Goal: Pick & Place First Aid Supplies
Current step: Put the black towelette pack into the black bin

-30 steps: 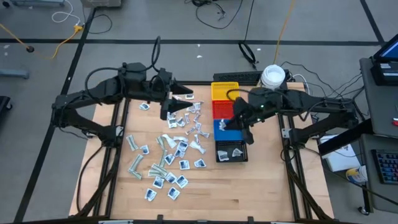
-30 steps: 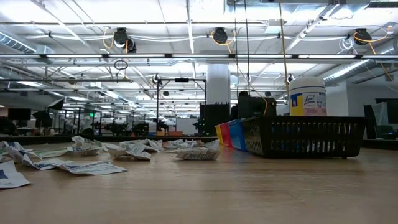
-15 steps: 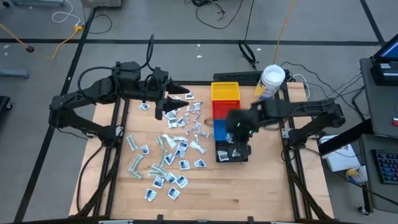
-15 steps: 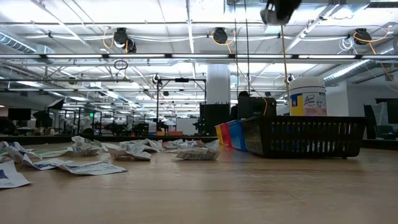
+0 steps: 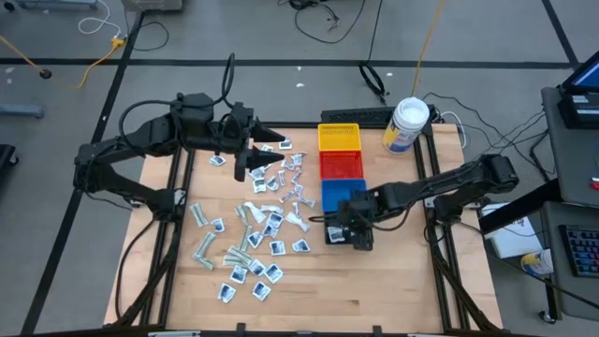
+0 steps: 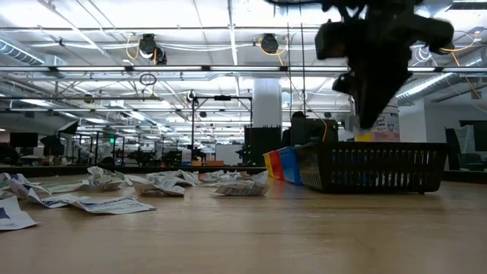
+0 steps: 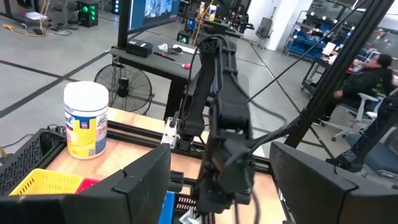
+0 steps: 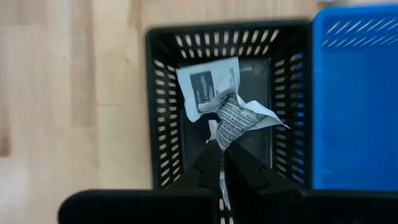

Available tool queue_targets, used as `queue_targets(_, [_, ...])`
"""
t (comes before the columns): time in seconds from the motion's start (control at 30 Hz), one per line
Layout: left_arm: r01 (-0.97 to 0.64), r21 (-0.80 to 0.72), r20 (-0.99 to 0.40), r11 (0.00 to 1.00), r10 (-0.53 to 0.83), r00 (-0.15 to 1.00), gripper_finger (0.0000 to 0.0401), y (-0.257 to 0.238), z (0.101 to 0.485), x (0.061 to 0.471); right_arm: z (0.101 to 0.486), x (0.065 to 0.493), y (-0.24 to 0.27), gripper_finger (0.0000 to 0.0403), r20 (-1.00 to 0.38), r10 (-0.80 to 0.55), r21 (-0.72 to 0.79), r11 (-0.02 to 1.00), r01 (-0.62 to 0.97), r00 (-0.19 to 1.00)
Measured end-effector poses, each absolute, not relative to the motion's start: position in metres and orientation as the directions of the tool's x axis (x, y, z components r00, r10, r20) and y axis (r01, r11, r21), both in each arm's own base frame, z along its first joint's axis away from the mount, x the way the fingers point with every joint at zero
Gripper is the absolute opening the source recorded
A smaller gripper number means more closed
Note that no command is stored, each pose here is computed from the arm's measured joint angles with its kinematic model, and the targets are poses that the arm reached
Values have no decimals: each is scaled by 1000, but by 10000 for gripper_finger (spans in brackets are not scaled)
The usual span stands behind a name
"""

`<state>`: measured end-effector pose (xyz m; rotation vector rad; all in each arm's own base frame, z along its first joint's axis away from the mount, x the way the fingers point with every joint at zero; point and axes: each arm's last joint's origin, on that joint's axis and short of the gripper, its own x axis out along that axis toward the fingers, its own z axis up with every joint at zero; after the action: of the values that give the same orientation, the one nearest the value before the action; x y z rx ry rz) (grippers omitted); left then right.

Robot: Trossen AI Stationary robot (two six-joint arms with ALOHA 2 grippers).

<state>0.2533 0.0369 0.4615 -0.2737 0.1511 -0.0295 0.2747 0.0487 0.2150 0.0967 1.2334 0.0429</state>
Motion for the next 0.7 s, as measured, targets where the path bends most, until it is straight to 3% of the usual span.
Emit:
queue_targets(0.3, [0, -293, -164, 956, -50, 985, 286, 37, 460, 253, 202, 272, 48, 50, -937, 86, 100, 995, 24, 339])
queue_targets(0.57, [-2, -294, -172, 956, -51, 984, 276, 37, 459, 253, 204, 271, 47, 176, -933, 85, 103, 994, 31, 349])
queue_targets(0.7, [-3, -295, -175, 956, -51, 983, 272, 37, 459, 253, 219, 272, 40, 221, -886, 93, 128, 991, 47, 455])
